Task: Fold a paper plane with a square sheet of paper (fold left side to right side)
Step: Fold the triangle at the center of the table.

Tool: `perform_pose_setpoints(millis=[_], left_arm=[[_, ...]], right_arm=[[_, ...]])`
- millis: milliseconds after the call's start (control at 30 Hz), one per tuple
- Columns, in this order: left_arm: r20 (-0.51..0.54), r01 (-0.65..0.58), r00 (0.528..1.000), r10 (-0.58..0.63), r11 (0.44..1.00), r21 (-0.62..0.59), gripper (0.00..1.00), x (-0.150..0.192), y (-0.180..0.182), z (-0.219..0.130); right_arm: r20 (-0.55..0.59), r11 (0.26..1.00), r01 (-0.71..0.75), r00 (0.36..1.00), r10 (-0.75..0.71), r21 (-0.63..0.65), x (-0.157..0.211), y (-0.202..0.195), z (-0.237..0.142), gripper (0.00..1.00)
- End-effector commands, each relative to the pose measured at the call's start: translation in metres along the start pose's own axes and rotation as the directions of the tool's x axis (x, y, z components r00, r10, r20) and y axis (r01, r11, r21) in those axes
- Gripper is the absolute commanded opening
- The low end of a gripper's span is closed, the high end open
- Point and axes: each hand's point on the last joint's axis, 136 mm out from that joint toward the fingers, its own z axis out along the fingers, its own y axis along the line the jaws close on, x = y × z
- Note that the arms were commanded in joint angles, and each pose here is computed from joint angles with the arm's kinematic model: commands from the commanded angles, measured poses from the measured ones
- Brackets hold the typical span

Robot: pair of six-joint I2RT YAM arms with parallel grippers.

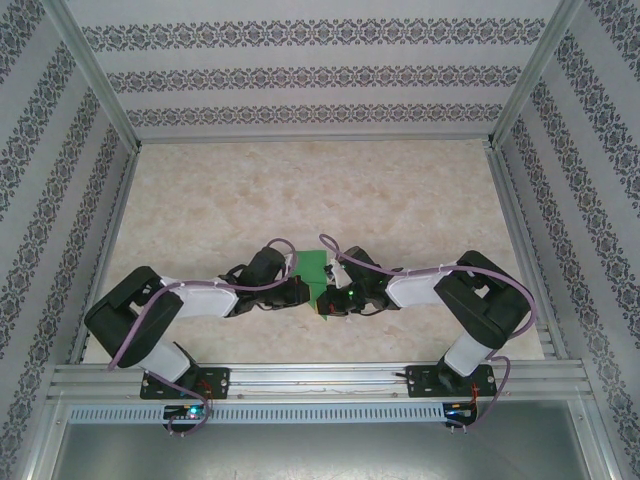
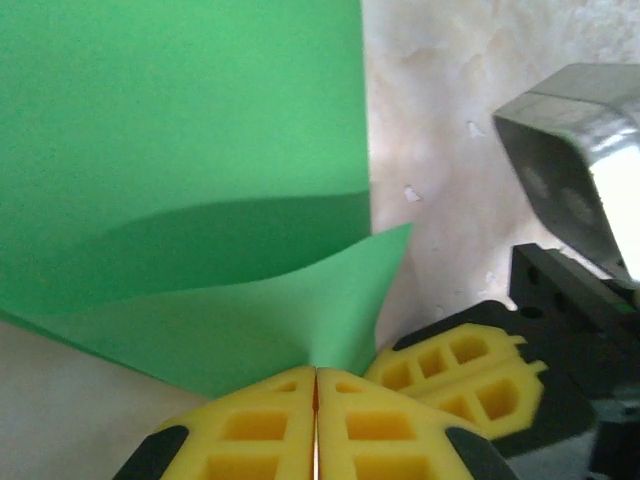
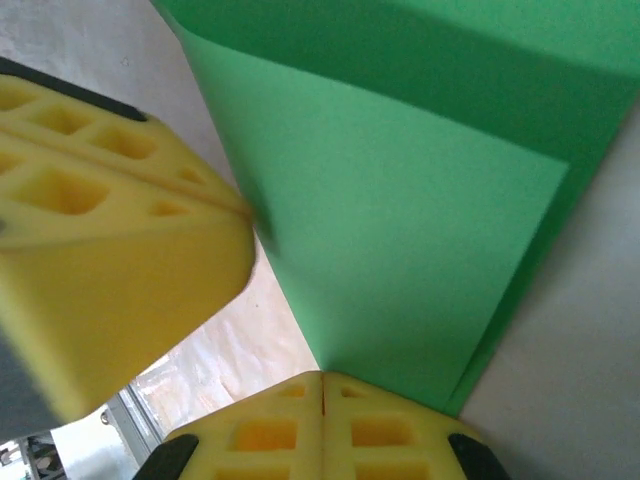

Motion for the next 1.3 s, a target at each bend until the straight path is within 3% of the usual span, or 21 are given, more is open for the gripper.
perform_pose_setpoints(millis=[0,533,1267], left_arm=[[0.043,-0.046,0.998,0.045,0.999,0.024,0.08,-0.009,-0.008,0.005],[0.051,-0.01,0.999,0.018,0.988,-0.156,0.07,-0.005,0.037,0.011],[0.126,0.058,0.991,-0.035,0.98,-0.191,0.07,-0.042,0.076,-0.01]], right_arm=[[-0.067,0.98,-0.074,0.994,0.088,0.187,0.031,-0.057,0.004,0.0],[-0.093,0.976,-0.08,0.991,0.101,0.204,0.037,-0.06,0.004,0.0],[-0.097,0.975,-0.078,0.99,0.1,0.209,0.039,-0.06,0.003,0.0]])
